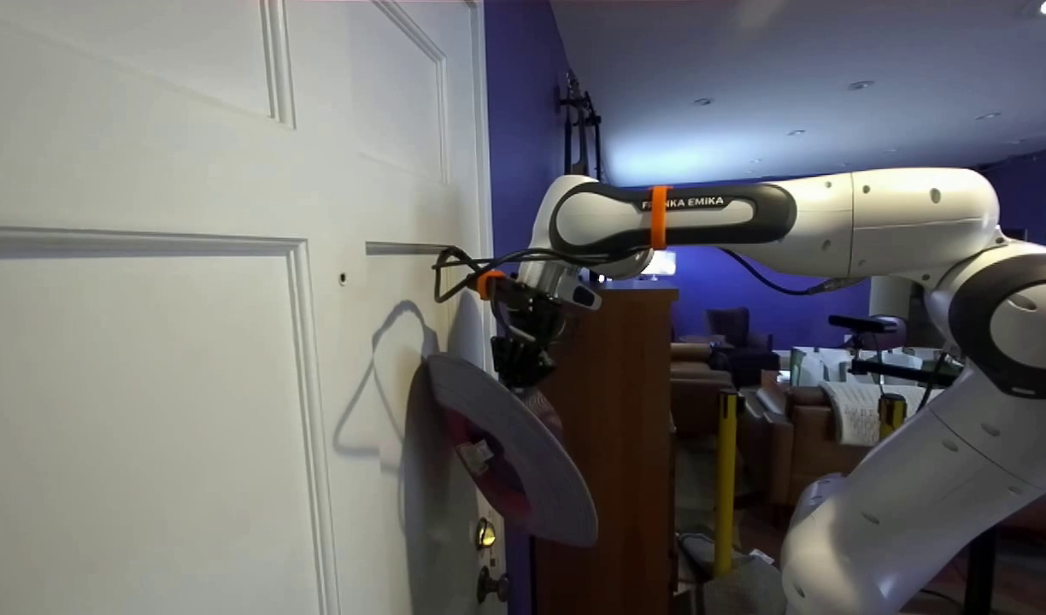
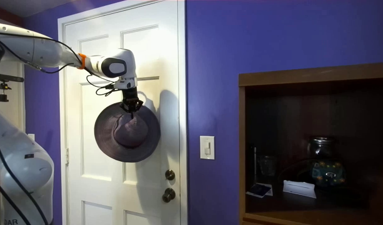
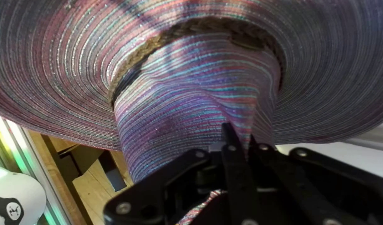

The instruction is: Hang the hat on the hook on the door

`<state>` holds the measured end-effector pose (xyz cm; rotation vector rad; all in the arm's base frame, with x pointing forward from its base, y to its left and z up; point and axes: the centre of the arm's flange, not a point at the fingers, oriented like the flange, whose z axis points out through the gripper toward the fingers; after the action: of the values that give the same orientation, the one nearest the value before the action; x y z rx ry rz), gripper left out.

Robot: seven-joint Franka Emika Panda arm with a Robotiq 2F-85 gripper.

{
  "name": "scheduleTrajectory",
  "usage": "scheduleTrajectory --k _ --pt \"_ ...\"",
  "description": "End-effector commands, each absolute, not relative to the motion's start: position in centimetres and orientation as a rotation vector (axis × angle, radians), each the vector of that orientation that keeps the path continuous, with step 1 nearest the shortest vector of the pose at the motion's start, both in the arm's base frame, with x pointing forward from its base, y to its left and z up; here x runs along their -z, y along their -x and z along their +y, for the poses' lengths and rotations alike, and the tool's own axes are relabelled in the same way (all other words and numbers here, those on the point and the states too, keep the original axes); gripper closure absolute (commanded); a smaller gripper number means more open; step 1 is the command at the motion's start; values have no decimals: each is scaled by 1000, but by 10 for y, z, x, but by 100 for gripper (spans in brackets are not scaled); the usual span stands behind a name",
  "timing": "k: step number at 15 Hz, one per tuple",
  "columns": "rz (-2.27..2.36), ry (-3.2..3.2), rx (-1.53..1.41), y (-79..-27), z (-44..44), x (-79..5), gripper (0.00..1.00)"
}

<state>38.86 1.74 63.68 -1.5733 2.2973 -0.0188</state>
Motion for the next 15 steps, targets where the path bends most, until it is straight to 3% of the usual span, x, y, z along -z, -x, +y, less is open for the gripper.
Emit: scheduleTrajectory --k 1,15 --pt "2297 1573 19 -389 17 -637 99" --pt "2405 1382 -94 -392 114 -598 99"
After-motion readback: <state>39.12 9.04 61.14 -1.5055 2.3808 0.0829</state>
